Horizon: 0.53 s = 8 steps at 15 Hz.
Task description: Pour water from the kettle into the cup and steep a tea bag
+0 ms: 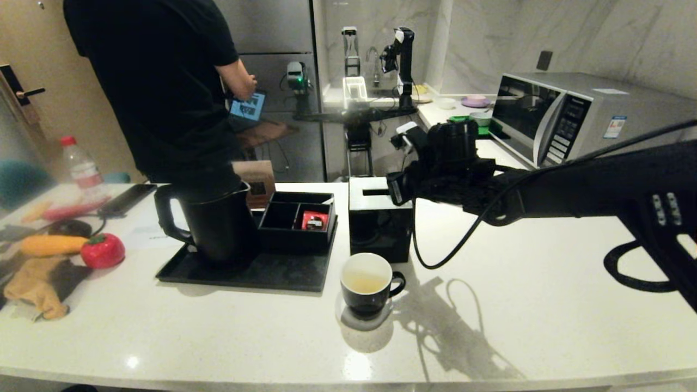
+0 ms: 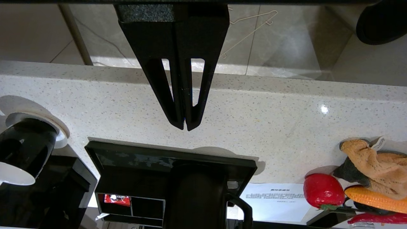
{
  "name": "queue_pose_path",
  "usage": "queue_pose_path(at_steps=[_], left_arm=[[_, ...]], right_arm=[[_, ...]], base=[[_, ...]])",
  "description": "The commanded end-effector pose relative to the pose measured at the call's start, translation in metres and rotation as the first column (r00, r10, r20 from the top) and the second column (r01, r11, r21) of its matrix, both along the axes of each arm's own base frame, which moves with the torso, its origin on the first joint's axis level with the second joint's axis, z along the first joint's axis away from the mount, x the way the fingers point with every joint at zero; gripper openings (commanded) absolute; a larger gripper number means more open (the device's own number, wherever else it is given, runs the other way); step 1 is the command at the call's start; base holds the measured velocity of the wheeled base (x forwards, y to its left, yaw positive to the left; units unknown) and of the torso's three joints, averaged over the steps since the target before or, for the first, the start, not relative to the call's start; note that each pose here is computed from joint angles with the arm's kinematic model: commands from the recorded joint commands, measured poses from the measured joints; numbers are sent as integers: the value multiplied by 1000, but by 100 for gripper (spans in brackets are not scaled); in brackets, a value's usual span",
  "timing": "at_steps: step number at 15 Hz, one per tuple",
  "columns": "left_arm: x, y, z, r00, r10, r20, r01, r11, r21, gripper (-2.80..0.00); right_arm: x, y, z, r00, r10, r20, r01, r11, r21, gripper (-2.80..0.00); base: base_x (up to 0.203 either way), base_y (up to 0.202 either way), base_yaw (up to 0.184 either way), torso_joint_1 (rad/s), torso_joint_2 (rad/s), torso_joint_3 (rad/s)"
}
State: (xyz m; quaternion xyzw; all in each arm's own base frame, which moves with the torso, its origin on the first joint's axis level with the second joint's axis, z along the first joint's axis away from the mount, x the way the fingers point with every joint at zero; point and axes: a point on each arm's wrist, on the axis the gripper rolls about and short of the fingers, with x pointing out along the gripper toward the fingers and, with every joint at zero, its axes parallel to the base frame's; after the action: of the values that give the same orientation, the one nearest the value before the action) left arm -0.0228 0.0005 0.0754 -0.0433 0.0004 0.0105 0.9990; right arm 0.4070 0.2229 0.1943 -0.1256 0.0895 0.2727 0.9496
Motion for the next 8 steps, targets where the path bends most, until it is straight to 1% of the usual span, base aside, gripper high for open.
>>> queue_pose_path(at_steps=[1, 3, 5, 7, 8], left_arm=[[0, 0, 0, 1000, 1, 0, -1, 1000, -1, -280], [0, 0, 0, 1000, 1, 0, -1, 1000, -1, -280], [0, 0, 0, 1000, 1, 0, -1, 1000, -1, -280], [0, 0, 0, 1000, 1, 0, -1, 1000, -1, -280], [0, 0, 0, 1000, 1, 0, -1, 1000, -1, -280]], right_arm=[[-17, -12, 24, 1000, -5, 30, 4, 1000, 18, -280], [-30, -23, 37, 999, -14, 38, 13, 1000, 24, -280], [-48, -42, 46, 999, -36, 29, 35, 999, 21, -280], [-66, -64, 56, 997, -77, 3, 77, 997, 28, -280], [-75, -78, 59, 992, -119, -28, 120, 992, 24, -280]], base=[[0, 0, 0, 0, 0, 0], [0, 0, 0, 0, 0, 0], [0, 0, 0, 0, 0, 0], [0, 0, 0, 0, 0, 0], [0, 0, 0, 0, 0, 0]])
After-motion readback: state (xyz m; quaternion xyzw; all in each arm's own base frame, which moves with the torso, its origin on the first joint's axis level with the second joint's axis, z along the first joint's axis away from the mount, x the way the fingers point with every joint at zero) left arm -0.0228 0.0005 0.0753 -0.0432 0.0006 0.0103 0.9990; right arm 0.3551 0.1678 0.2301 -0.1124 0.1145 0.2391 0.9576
